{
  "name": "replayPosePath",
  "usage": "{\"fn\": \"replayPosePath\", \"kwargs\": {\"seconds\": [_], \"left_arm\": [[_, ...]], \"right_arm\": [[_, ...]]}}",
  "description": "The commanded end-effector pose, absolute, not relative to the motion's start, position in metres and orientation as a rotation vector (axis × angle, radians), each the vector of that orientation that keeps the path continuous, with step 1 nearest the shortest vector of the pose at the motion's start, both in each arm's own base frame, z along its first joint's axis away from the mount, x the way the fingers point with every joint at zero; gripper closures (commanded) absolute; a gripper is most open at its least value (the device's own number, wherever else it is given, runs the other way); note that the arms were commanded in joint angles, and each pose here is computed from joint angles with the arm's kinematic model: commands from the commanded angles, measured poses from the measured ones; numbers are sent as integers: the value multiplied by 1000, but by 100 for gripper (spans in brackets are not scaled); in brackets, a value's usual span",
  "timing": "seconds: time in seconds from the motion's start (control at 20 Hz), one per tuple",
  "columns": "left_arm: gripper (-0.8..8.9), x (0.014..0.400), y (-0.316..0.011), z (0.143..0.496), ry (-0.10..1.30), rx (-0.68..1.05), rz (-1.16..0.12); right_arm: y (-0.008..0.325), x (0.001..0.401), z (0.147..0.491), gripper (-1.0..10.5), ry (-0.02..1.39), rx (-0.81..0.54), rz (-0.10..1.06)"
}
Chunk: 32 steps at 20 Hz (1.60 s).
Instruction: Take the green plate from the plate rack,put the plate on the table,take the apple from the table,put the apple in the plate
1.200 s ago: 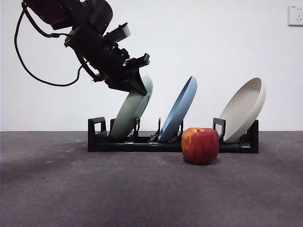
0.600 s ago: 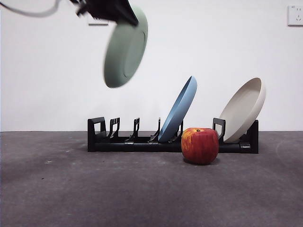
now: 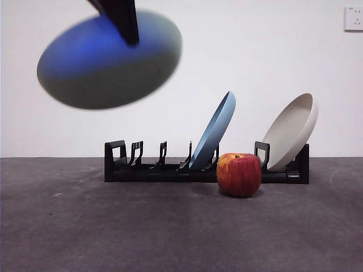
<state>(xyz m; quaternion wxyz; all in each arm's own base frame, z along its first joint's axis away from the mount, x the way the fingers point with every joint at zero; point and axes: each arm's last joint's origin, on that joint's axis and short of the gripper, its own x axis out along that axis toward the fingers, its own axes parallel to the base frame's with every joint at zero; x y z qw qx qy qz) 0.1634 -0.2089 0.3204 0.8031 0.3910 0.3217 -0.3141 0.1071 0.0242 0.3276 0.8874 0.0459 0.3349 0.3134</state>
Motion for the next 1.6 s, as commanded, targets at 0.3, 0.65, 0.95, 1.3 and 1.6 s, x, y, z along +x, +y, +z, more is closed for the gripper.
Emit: {"fn": "replayPosePath", "kwargs": {"seconds": [0.3,0.65,0.95,1.3,1.6], "left_arm": [[819,137,-245,206,664,1127,-707],[820,128,-270,147,698,1262,-749],[741,123,-275,139,747,1206,-844],[583,124,-276,150,742,1186,-836],[583,123,-275,245,625,960,-808]], "right_arm": [[25,107,328,255,692,96,662],[25,107,328,255,692,96,662],[25,107,328,255,692,95,661],[25,107,328,255,698,97,661],[25,117,326,254,712,100,660]]}}
